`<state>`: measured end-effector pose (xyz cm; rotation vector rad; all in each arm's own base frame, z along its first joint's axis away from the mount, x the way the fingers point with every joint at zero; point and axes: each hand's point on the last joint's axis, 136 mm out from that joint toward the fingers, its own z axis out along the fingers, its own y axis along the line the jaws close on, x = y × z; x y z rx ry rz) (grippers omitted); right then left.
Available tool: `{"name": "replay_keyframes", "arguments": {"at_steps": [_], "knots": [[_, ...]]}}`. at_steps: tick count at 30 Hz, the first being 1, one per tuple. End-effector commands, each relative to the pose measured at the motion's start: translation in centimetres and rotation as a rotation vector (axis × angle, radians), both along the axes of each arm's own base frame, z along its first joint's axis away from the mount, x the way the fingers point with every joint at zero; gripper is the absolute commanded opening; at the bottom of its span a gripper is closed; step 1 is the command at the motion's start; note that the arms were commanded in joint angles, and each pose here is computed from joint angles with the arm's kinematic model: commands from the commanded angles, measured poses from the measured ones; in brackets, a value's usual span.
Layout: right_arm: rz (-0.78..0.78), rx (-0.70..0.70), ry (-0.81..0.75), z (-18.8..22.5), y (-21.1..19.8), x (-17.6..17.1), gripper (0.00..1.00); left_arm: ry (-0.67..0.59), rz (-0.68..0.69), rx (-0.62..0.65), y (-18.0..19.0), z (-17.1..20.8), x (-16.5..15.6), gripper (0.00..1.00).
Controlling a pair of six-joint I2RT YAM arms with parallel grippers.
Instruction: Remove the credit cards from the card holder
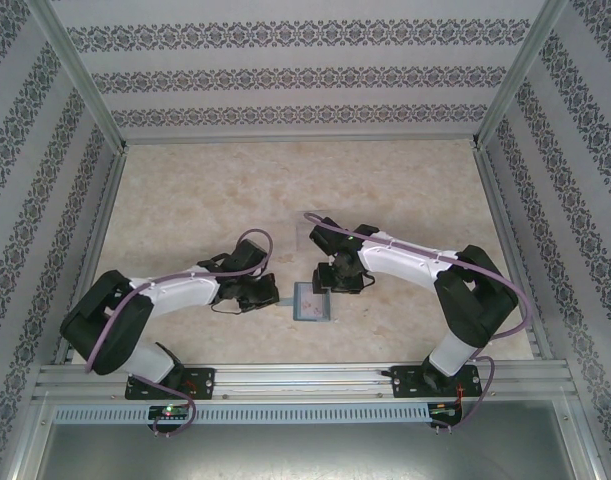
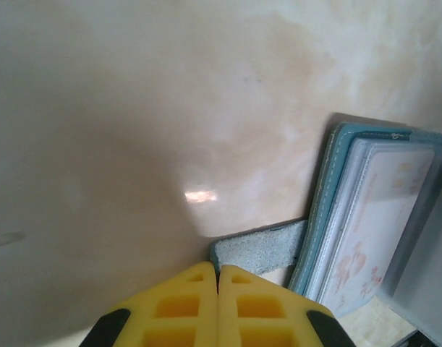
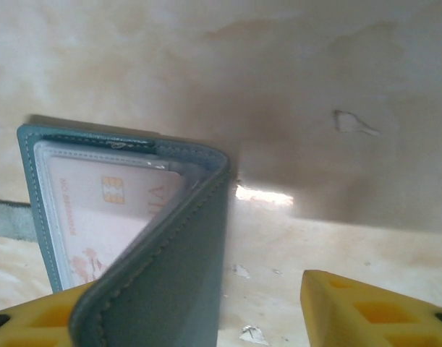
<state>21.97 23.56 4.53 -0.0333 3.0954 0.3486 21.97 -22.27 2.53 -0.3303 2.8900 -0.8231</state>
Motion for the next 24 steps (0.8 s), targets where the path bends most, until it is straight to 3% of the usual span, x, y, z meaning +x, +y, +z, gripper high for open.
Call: {"name": "replay_keyframes", "arguments": {"at_steps": [1,4,9,12,15,19,24], "knots": [[0.001,0.072,-0.01,0.3,1.2,0.5,0.5,-0.02,0.083,0.037,2.0,0.2,0.3,0.0],[0.014,0.113,-0.02,0.6,2.2,0.9,0.45,-0.03,0.097,0.048,2.7,0.9,0.1,0.08],[0.023,0.158,-0.02,1.0,3.2,1.1,0.44,-0.068,0.095,0.059,3.1,3.0,0.4,0.33],[0.023,0.161,-0.021,1.1,3.1,0.9,0.44,-0.098,0.077,0.025,2.3,5.0,0.9,0.38],[0.017,0.161,-0.023,1.2,2.8,0.8,0.44,-0.114,0.043,-0.025,0.7,6.7,1.5,0.37],[0.003,0.161,-0.031,1.4,2.3,0.8,0.43,-0.111,-0.012,-0.062,-1.8,7.6,1.9,0.27],[-0.011,0.164,-0.038,1.5,1.6,0.7,0.43,-0.06,-0.056,-0.133,-5.0,6.5,2.2,0.16]]}}
